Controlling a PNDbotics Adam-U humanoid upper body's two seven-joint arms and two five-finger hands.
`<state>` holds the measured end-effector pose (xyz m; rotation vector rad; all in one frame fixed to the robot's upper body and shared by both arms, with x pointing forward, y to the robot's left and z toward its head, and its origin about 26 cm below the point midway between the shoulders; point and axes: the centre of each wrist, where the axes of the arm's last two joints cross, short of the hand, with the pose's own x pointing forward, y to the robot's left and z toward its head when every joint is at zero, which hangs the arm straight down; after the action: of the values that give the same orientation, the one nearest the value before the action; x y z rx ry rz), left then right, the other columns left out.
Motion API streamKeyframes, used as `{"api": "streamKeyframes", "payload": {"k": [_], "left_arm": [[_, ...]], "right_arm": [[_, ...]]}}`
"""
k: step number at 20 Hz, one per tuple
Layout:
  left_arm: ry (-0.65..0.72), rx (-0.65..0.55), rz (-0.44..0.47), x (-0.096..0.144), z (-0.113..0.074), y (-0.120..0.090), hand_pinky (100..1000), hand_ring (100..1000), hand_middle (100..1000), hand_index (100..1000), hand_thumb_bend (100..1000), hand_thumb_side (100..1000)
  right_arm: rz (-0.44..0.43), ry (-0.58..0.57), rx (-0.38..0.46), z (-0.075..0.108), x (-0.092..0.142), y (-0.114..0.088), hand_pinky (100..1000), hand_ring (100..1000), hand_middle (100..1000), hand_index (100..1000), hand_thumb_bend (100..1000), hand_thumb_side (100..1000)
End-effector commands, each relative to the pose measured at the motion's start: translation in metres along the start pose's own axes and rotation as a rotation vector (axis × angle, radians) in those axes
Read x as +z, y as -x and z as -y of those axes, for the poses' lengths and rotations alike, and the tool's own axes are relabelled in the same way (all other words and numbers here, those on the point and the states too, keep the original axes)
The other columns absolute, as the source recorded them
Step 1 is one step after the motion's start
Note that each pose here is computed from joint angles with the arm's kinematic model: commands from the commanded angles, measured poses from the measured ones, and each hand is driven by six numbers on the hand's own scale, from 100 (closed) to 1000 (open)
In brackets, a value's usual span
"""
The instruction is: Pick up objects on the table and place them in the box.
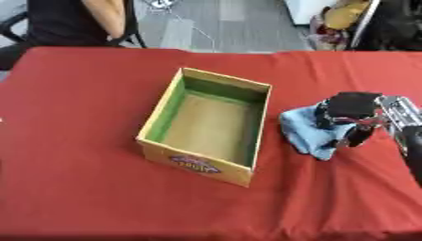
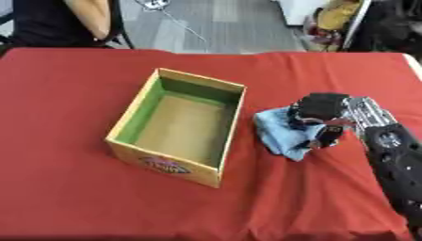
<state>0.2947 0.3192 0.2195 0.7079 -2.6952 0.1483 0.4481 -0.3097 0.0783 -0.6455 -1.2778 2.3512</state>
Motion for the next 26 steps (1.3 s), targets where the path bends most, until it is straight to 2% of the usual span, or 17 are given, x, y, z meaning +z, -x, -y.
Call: {"api": "streamKeyframes", "payload": {"k": [1,5,8,11,14,19,22,26], "left_arm": [[0.003,0.008,0.035,-0.008,-0.001,-0.005,278,309,491,648,100,724],[0.003,0.006,0.035,-0.008,-0.001,-0.005,278,309,491,648,100,724],[0.001,0.003,0.035,-0.008,-0.002,-0.005,278,309,491,647,100,724],[0.003,-0.002,0.033,-0.008,-0.003,-0.005,278,309,492,647,100,725],[0.005,-0.008,0.031,-0.007,-0.004,-0.005,278,309,492,647,100,725],[0.009,-0.013,0.028,-0.006,-0.004,-0.004,278,309,492,647,100,724],[0.009,-0.013,0.028,-0.006,-0.004,-0.004,278,309,491,646,100,724],[0.009,-0.012,0.028,-0.006,-0.004,-0.004,278,309,492,646,100,725]], "right_arm": [[0.017,0.014,-0.025,-0.006,-0.002,-0.002,100,315,369,353,319,107],[0.034,-0.031,-0.05,-0.009,0.006,0.0,100,298,347,342,368,100],[0.052,-0.048,-0.114,-0.006,0.016,0.004,100,277,343,352,372,100],[0.072,0.017,-0.181,0.02,0.039,0.019,100,262,341,351,372,100],[0.08,0.132,-0.219,0.064,0.068,0.034,100,256,340,351,371,100],[0.106,0.297,-0.333,0.122,0.107,0.04,100,240,338,356,371,100],[0.149,0.402,-0.432,0.135,0.114,0.037,100,218,334,366,373,100],[0.224,0.527,-0.594,0.134,0.114,0.034,100,189,328,382,367,100]]}}
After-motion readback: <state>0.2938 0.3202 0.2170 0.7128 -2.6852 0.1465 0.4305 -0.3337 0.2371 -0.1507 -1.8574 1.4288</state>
